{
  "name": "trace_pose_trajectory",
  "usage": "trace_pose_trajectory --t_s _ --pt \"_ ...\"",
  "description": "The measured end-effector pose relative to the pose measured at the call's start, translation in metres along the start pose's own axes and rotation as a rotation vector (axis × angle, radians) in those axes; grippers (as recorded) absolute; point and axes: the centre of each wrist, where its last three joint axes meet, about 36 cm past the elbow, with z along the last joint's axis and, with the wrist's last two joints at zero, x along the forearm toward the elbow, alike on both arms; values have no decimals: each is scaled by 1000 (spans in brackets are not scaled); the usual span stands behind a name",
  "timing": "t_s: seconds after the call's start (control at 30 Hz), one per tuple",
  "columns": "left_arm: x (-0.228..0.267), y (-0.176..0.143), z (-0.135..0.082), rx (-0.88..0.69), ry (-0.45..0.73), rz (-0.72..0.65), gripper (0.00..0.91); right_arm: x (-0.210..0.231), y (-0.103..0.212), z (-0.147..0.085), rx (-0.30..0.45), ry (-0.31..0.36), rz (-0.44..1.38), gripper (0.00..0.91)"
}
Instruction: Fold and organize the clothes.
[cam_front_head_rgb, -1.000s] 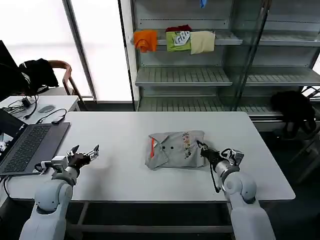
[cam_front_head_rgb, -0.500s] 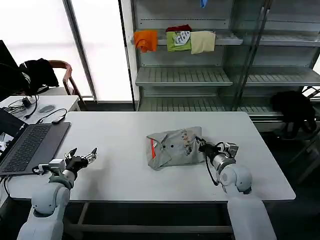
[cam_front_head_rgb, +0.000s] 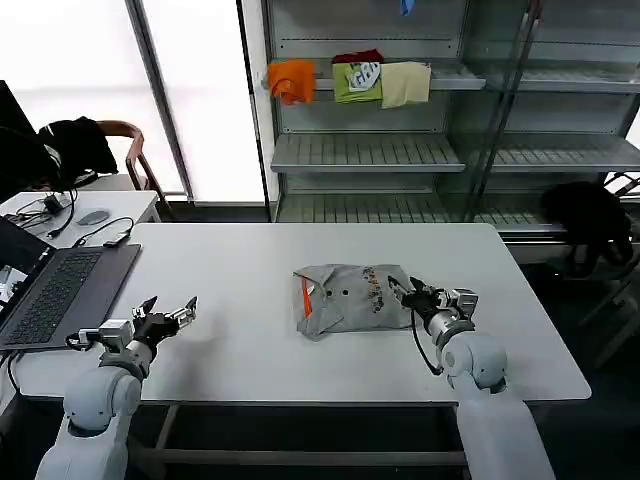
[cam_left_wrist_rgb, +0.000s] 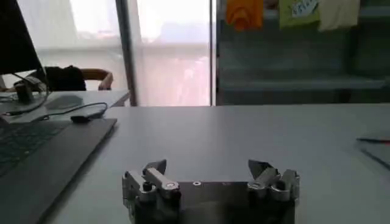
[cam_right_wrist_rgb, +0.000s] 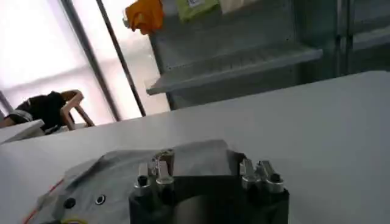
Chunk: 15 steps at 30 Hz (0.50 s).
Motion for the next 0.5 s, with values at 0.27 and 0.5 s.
trace_pose_trajectory --t_s 0.27,0.5 --pt "5 0 2 9 -4 4 907 8 -3 0 63 -13 71 907" --pt "9 2 3 25 -34 27 907 25 -11 1 215 -41 184 907"
